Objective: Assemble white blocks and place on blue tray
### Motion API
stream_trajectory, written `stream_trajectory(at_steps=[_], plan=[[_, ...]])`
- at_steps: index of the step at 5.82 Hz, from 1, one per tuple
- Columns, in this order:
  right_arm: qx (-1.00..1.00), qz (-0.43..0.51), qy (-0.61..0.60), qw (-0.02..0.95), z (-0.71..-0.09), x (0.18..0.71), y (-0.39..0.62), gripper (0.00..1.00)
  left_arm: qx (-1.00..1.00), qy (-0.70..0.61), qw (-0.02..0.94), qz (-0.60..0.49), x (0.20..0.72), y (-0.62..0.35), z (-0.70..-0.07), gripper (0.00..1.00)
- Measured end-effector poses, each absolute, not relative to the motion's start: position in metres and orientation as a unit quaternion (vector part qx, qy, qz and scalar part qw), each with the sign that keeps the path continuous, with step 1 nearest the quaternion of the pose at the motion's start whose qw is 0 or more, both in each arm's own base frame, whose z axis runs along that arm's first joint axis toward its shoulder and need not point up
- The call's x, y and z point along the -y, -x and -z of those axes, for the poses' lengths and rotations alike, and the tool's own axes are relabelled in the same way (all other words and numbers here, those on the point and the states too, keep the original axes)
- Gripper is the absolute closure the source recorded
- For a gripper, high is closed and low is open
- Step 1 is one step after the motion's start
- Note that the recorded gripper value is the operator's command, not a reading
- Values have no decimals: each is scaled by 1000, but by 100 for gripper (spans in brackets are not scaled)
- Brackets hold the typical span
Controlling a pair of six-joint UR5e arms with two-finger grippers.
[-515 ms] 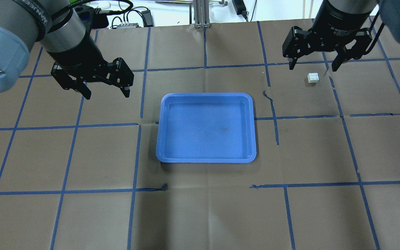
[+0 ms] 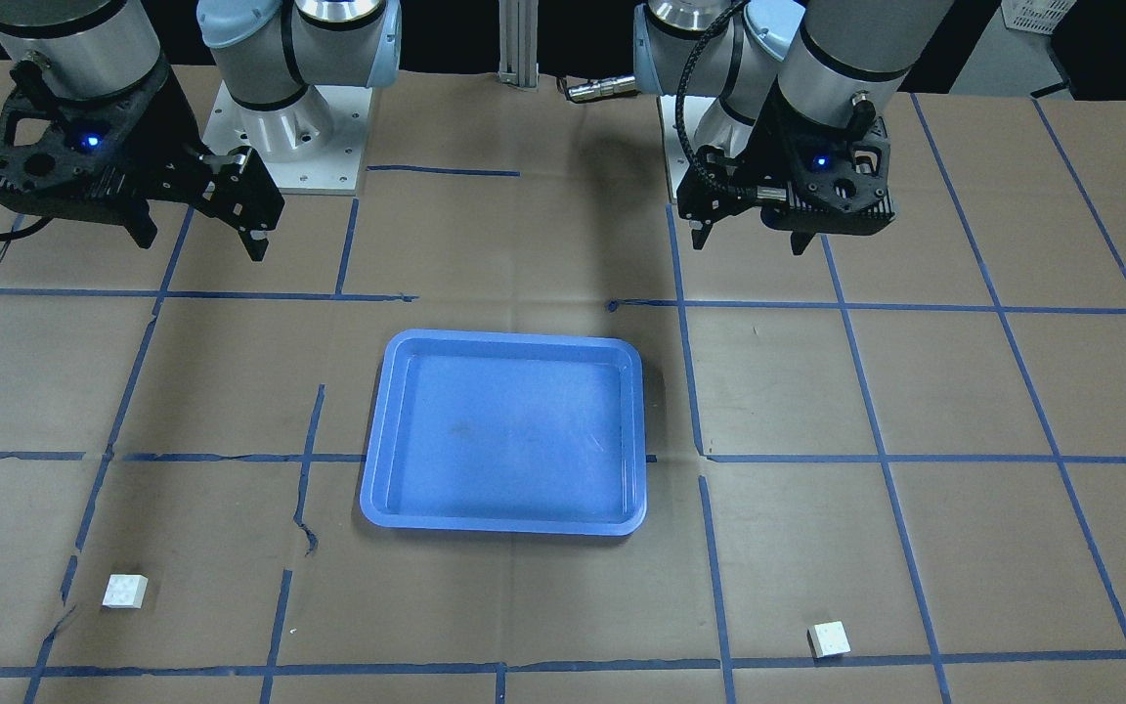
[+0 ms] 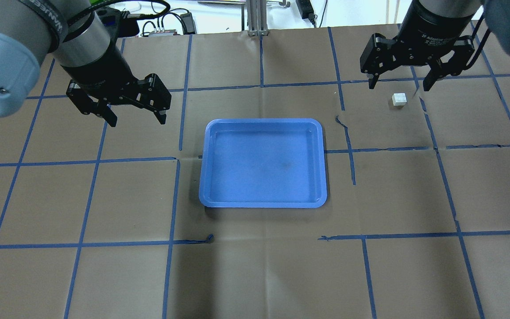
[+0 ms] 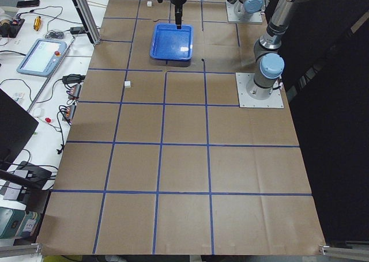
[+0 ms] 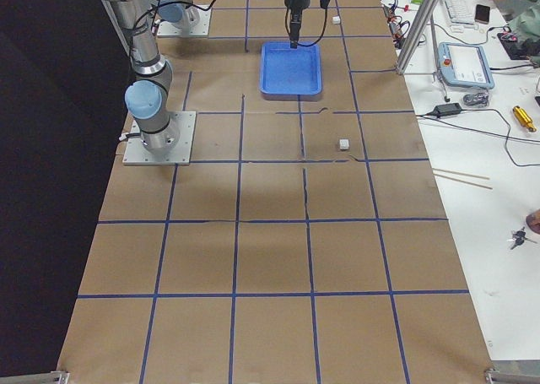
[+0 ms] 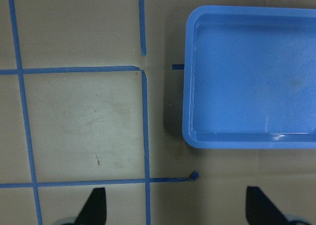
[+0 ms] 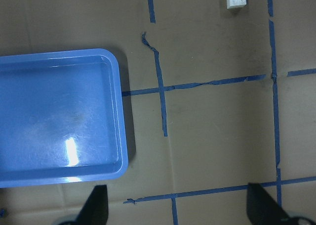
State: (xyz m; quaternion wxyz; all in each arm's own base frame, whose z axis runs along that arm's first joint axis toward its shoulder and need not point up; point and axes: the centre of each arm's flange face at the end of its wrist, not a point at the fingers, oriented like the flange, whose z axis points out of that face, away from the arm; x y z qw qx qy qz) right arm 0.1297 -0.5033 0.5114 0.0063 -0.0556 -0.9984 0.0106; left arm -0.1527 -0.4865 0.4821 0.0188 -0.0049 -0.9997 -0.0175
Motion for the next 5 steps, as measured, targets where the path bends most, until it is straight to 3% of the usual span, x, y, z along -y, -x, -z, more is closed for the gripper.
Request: stream_trajectory(at_steps=[2, 5], plan=[[998, -11, 56, 7, -511, 503, -130, 0, 1000, 11, 17, 11, 521, 129, -464, 2], [999, -8, 33, 6, -514, 503, -129, 0, 979, 204, 14, 0, 583, 63, -410, 3]])
